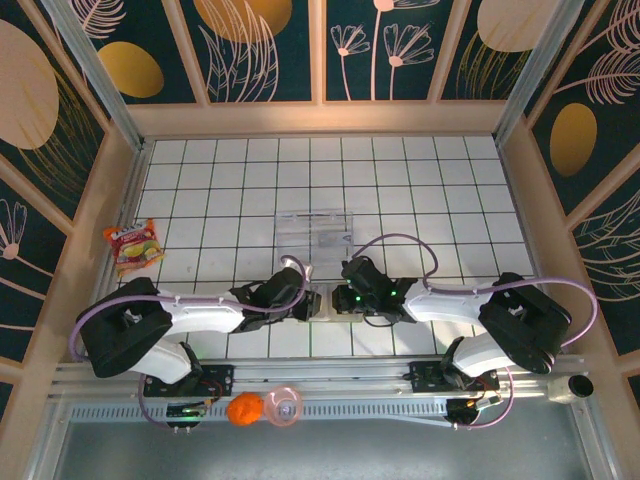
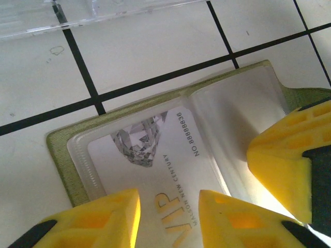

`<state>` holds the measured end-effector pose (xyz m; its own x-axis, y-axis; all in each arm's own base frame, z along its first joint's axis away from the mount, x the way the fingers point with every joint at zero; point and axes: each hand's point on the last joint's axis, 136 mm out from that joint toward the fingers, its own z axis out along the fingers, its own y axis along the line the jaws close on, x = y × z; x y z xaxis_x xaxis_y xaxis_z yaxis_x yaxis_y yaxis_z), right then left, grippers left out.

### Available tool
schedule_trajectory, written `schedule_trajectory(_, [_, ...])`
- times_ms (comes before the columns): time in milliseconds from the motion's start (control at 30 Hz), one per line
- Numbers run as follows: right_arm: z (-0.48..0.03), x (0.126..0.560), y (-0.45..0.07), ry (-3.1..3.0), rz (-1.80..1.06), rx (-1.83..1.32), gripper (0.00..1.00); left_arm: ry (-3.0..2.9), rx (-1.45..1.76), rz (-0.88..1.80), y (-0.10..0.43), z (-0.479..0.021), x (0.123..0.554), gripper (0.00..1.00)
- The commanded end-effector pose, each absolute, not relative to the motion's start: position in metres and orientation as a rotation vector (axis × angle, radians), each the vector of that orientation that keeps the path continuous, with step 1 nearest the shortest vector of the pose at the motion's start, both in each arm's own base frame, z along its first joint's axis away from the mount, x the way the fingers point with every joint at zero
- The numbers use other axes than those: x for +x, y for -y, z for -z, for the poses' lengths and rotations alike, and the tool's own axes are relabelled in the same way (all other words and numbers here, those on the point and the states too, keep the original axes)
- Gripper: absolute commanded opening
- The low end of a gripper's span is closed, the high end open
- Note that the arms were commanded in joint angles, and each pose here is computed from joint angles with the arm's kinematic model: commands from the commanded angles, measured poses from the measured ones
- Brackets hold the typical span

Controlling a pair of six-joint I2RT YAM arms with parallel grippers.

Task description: Take the credit cards out of the card holder

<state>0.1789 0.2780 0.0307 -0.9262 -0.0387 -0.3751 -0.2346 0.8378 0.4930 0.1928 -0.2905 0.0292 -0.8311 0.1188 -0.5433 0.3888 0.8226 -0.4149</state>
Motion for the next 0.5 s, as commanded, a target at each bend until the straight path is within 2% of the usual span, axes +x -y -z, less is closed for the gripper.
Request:
schedule_trajectory(0, [-0.037, 0.182, -0.281, -2.630, -0.784, -0.227, 0.13, -2.564, 0.396, 0.602, 0.275, -0.010, 0.187, 0.46])
schedule_trajectory(167, [-0.041, 0.184, -0.282, -2.619, -0.783, -0.227, 0.13, -2.560, 0.407, 0.517, 0.268, -0.011, 0.189, 0.44])
schedule_trajectory(367, [-0.044, 0.184, -0.281, -2.607, -0.789, -0.225, 0.14, -2.465, 0.352, 0.588, 0.269, -0.043, 0.195, 0.50])
schedule_trajectory(467, [-0.044, 0.184, -0.281, -2.605, -0.790, -0.225, 0.14, -2.468, 0.358, 0.581, 0.270, -0.044, 0.195, 0.51])
